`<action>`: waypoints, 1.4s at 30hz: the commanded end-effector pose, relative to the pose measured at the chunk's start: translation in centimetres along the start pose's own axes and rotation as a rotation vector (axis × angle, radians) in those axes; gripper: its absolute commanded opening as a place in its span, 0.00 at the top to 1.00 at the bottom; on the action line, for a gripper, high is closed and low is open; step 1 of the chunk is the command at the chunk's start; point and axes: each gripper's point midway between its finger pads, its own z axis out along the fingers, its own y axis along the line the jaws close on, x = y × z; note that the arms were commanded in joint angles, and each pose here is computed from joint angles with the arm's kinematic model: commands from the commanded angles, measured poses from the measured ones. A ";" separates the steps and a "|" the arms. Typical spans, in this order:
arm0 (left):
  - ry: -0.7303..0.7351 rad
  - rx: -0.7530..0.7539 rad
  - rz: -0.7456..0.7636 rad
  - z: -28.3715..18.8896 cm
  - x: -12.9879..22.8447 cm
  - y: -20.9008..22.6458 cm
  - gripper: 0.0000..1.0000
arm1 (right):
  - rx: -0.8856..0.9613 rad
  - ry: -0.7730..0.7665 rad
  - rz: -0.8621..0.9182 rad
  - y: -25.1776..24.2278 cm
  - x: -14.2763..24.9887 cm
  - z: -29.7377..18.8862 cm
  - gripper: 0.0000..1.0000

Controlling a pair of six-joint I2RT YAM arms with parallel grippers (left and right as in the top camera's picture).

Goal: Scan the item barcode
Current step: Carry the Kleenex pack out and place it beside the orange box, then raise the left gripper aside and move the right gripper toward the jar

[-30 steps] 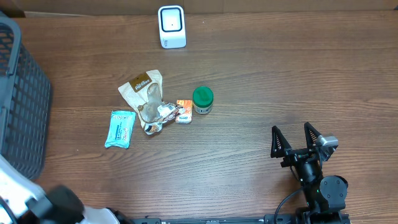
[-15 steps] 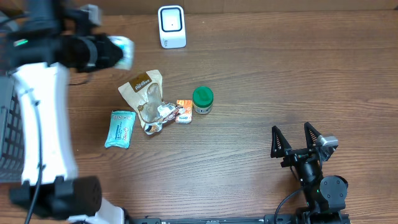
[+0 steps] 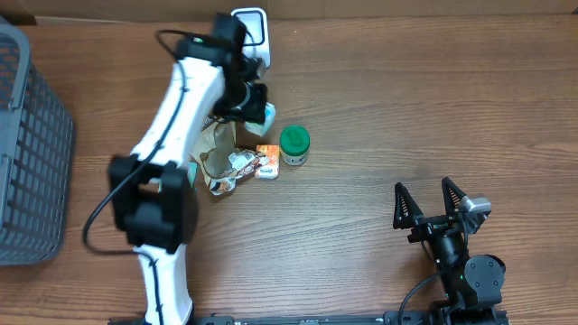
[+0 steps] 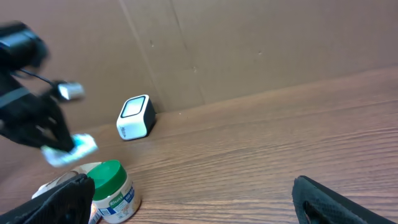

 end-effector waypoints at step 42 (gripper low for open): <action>-0.214 0.135 -0.104 -16.2 4.1 3.1 0.02 | 0.105 -0.026 -0.008 -1.9 -0.1 -0.1 0.00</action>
